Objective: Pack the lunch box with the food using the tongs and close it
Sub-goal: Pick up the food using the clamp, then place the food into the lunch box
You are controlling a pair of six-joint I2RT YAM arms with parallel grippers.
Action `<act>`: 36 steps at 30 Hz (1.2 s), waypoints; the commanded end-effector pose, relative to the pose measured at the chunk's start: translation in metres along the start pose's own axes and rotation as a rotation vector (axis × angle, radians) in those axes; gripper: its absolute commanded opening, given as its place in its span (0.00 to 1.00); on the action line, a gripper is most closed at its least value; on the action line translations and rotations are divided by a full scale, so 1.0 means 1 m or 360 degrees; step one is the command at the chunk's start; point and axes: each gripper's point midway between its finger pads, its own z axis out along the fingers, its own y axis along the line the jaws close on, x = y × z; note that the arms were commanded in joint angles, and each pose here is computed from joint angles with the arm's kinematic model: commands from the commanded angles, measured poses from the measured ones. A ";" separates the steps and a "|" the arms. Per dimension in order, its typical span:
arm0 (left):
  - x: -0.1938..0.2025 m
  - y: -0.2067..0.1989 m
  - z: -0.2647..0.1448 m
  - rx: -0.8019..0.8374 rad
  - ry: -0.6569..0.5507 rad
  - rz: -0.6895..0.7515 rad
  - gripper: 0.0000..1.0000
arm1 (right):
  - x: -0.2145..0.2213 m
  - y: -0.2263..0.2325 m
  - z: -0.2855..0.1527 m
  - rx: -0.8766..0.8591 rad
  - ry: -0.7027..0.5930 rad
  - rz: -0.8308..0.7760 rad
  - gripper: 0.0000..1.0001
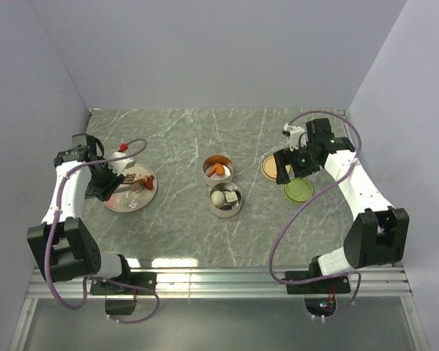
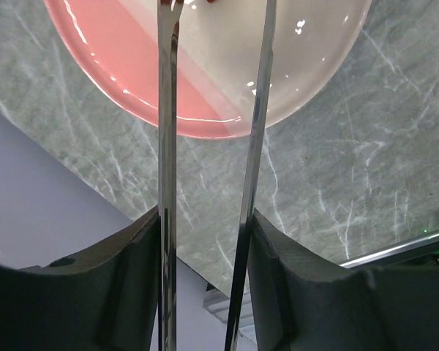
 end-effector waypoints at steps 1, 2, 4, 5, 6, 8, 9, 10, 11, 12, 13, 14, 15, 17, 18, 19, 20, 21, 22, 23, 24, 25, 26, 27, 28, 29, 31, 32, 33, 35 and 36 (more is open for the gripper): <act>0.004 0.003 0.003 -0.0020 0.0010 0.0043 0.49 | -0.021 -0.001 -0.012 0.0038 -0.0103 -0.0039 1.00; 0.006 0.002 0.004 -0.0005 0.0022 0.0042 0.49 | -0.021 -0.001 -0.012 0.0038 -0.0103 -0.0037 1.00; 0.007 0.003 0.005 0.0002 0.0022 0.0029 0.49 | -0.021 -0.001 -0.012 0.0037 -0.0101 -0.0038 1.00; 0.008 0.004 0.005 -0.0001 0.0022 0.0022 0.48 | -0.022 -0.001 -0.012 0.0038 -0.0103 -0.0037 1.00; 0.006 0.006 0.004 -0.0011 0.0010 0.0017 0.47 | -0.021 -0.001 -0.012 0.0038 -0.0103 -0.0039 1.00; 0.004 0.007 0.003 -0.0004 -0.0002 0.0003 0.45 | -0.021 -0.001 -0.012 0.0037 -0.0101 -0.0038 1.00; 0.002 0.008 0.001 -0.0007 -0.0010 -0.0001 0.42 | -0.022 0.000 -0.012 0.0035 -0.0106 -0.0040 1.00; 0.003 0.010 0.000 -0.0010 -0.0012 -0.0015 0.41 | -0.022 0.000 -0.012 0.0033 -0.0105 -0.0034 1.00; 0.001 0.011 -0.001 -0.0009 -0.0027 -0.0017 0.40 | -0.022 0.000 -0.012 0.0030 -0.0105 -0.0034 1.00; -0.001 0.015 -0.004 -0.0020 -0.0038 -0.0022 0.39 | -0.022 0.001 -0.012 0.0027 -0.0105 -0.0037 1.00; -0.001 0.015 -0.005 -0.0020 -0.0039 -0.0029 0.39 | -0.023 0.000 -0.012 0.0028 -0.0106 -0.0035 1.00; 0.000 0.017 -0.005 -0.0014 -0.0037 -0.0051 0.38 | -0.024 0.001 -0.013 0.0026 -0.0110 -0.0038 1.00; -0.003 0.019 -0.009 -0.0016 -0.0055 -0.0051 0.36 | -0.023 0.001 -0.012 0.0025 -0.0108 -0.0037 1.00; -0.003 0.020 -0.011 -0.0011 -0.0058 -0.0066 0.35 | -0.023 0.000 -0.012 0.0029 -0.0108 -0.0035 1.00; -0.005 0.023 -0.014 -0.0023 -0.0066 -0.0069 0.34 | -0.023 0.000 -0.012 0.0030 -0.0107 -0.0037 1.00; -0.006 0.023 -0.016 -0.0028 -0.0072 -0.0065 0.33 | -0.023 0.000 -0.012 0.0031 -0.0107 -0.0035 1.00; -0.007 0.023 -0.017 -0.0023 -0.0073 -0.0068 0.32 | -0.023 0.000 -0.012 0.0031 -0.0105 -0.0037 1.00; -0.008 0.025 -0.020 -0.0033 -0.0082 -0.0069 0.31 | -0.023 0.000 -0.012 0.0029 -0.0105 -0.0036 1.00; -0.009 0.025 -0.021 -0.0032 -0.0087 -0.0071 0.30 | -0.023 0.000 -0.012 0.0030 -0.0107 -0.0040 1.00; -0.010 0.025 -0.022 -0.0030 -0.0089 -0.0070 0.30 | -0.023 0.000 -0.012 0.0030 -0.0109 -0.0040 1.00; -0.012 0.027 -0.025 -0.0037 -0.0097 -0.0074 0.29 | -0.023 0.000 -0.011 0.0030 -0.0105 -0.0035 1.00; -0.013 0.026 -0.026 -0.0032 -0.0108 -0.0073 0.28 | -0.023 0.000 -0.011 0.0026 -0.0103 -0.0036 1.00; -0.016 0.027 -0.029 -0.0031 -0.0117 -0.0084 0.28 | -0.023 0.000 -0.011 0.0026 -0.0103 -0.0036 1.00; -0.018 0.027 -0.031 -0.0025 -0.0134 -0.0088 0.28 | -0.023 0.000 -0.012 0.0029 -0.0108 -0.0035 1.00; -0.023 0.026 -0.033 -0.0013 -0.0162 -0.0098 0.28 | -0.024 0.000 -0.011 0.0025 -0.0108 -0.0035 1.00; -0.029 0.029 -0.039 -0.0021 -0.0194 -0.0099 0.28 | -0.024 0.000 -0.011 0.0025 -0.0108 -0.0035 1.00; -0.039 0.024 -0.044 0.0000 -0.0216 -0.0102 0.27 | -0.025 0.001 -0.010 0.0016 -0.0109 -0.0035 1.00; -0.047 0.024 -0.049 -0.0003 -0.0248 -0.0087 0.27 | -0.026 0.001 -0.011 0.0017 -0.0114 -0.0032 1.00; -0.052 0.020 -0.051 0.0008 -0.0262 -0.0076 0.27 | -0.026 0.002 -0.010 0.0012 -0.0113 -0.0026 1.00; -0.074 0.007 -0.057 0.0034 -0.0316 -0.0029 0.27 | -0.030 0.003 -0.011 0.0001 -0.0128 -0.0021 1.00; -0.082 0.000 -0.059 0.0047 -0.0331 -0.0009 0.27 | -0.030 0.004 -0.011 -0.0001 -0.0126 -0.0020 1.00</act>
